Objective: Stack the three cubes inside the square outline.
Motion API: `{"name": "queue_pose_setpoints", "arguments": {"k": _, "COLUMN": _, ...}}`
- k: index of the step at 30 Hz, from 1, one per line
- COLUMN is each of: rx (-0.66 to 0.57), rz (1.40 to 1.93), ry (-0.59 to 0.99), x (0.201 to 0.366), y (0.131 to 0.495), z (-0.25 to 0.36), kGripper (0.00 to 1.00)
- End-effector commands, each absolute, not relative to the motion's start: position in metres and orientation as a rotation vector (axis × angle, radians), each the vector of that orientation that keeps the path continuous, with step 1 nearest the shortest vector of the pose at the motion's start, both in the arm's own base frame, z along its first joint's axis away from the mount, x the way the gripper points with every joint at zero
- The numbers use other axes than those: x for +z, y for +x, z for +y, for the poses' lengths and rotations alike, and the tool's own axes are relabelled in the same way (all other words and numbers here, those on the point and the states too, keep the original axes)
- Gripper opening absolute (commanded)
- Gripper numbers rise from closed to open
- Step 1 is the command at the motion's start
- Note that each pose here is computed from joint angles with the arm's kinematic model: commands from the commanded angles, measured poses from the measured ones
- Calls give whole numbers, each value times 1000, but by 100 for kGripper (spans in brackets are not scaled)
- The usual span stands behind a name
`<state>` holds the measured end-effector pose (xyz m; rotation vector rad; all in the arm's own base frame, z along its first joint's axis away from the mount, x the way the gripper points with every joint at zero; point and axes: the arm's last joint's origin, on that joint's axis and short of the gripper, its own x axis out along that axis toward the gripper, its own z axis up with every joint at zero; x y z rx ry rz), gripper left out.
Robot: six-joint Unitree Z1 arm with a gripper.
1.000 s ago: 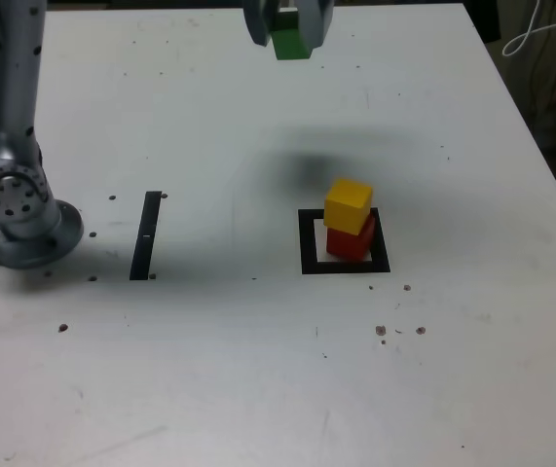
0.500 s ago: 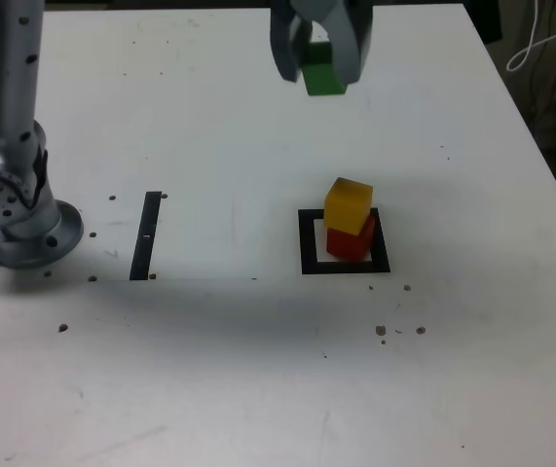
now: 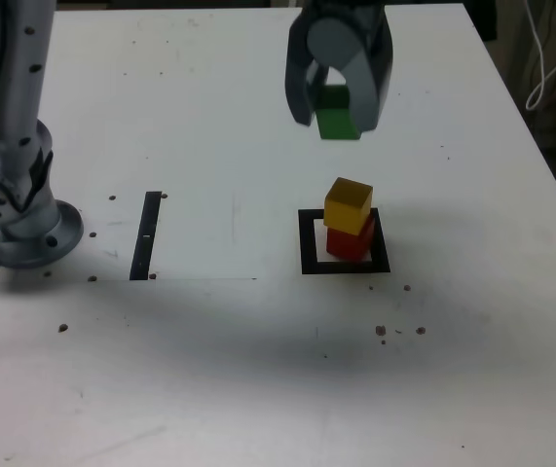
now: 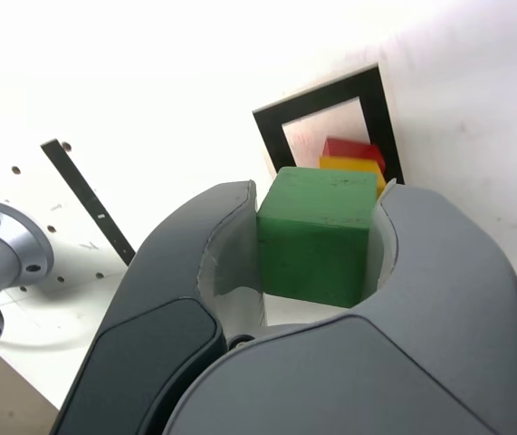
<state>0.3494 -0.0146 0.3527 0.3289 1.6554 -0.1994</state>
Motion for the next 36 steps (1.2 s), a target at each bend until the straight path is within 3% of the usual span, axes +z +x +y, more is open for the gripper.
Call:
{"name": "queue_pose_setpoints", "arguments": {"k": 1, "rx": -202, "rz": 1678, "ry": 332, "x": 349, "y": 349, "z": -20, "kGripper": 17}}
{"name": "queue_pose_setpoints", "arguments": {"k": 18, "rx": -207, "rz": 1742, "ry": 409, "x": 319, "y": 358, "z": -59, "kGripper": 18}}
{"name": "queue_pose_setpoints", "arguments": {"k": 28, "rx": -228, "rz": 1752, "ry": 413, "x": 309, "y": 368, "z": -62, "kGripper": 20}}
{"name": "queue_pose_setpoints", "arguments": {"k": 36, "rx": -238, "rz": 1749, "ry": 428, "x": 308, "y": 371, "z": -63, "kGripper": 32}}
